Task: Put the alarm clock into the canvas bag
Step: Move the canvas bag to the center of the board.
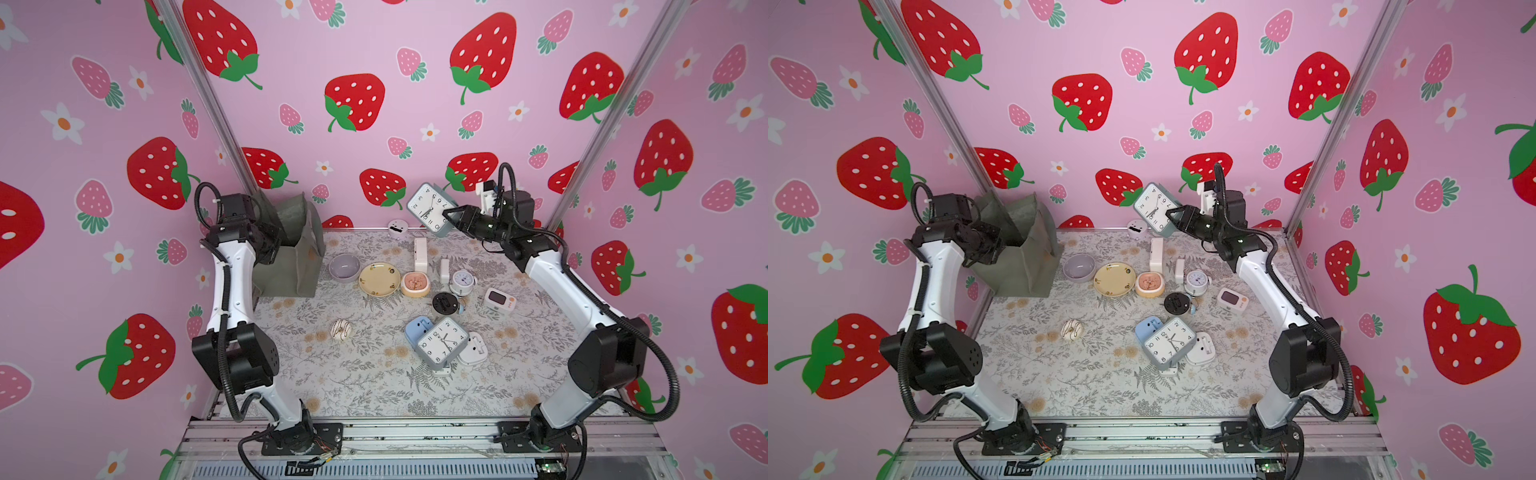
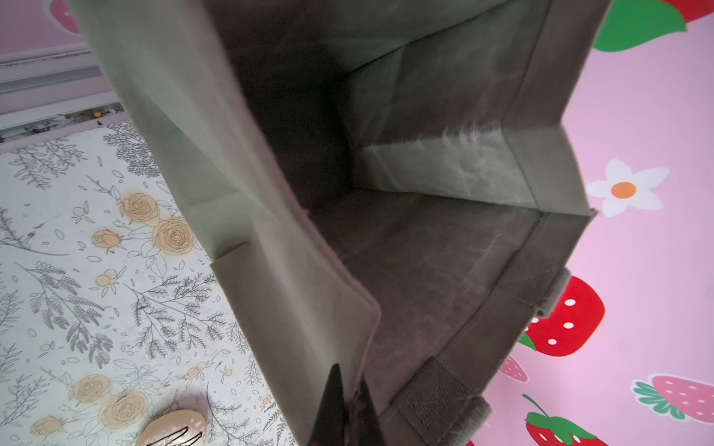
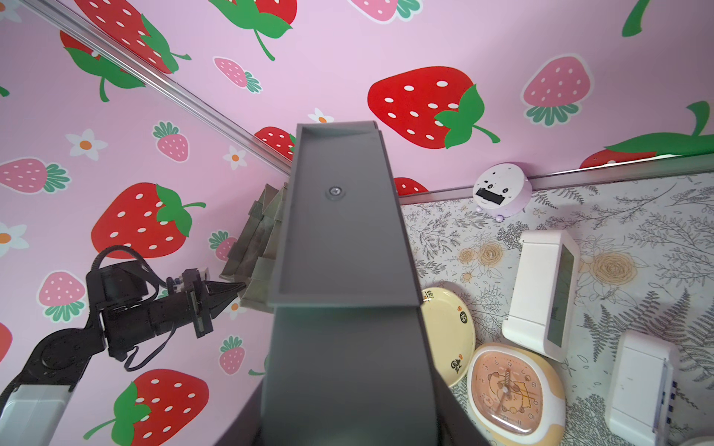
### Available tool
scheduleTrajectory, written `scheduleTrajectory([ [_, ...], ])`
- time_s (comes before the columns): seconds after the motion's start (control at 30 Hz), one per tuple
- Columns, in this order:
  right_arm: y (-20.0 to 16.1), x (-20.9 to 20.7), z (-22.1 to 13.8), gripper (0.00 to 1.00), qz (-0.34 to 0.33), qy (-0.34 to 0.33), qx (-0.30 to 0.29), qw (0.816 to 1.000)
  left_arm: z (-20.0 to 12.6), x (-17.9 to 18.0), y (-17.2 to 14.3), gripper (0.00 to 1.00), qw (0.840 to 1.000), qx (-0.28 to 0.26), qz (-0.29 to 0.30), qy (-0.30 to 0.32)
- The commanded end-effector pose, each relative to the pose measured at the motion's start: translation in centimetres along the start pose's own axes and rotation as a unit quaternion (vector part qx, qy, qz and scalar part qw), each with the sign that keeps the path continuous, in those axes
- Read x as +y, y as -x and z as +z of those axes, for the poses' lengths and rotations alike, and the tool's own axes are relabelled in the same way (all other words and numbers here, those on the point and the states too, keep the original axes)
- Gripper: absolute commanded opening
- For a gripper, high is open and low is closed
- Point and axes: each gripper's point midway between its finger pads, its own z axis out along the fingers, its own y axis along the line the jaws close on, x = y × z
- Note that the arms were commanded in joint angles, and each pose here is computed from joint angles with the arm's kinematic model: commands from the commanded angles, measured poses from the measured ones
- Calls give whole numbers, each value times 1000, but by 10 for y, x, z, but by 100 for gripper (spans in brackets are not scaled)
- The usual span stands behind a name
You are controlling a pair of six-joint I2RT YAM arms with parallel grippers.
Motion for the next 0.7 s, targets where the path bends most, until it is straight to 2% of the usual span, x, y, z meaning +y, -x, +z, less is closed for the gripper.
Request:
scheduleTrajectory([
  [0.0,30,35,-6,18,-48,42,-35,997,-25,2,-15,0,1000,13,3,-12],
  [0.2,24,83,4,17,-111,104,-31,988,-48,19,-44,0,999,44,28,-7],
  [0.47,-29,167,35,17,-195,185,-10,963,-65,50,-77,0,996,75,38,6],
  [0.67,-56,216,67,16,-213,206,-8,955,-86,72,-96,0,995,82,45,14],
])
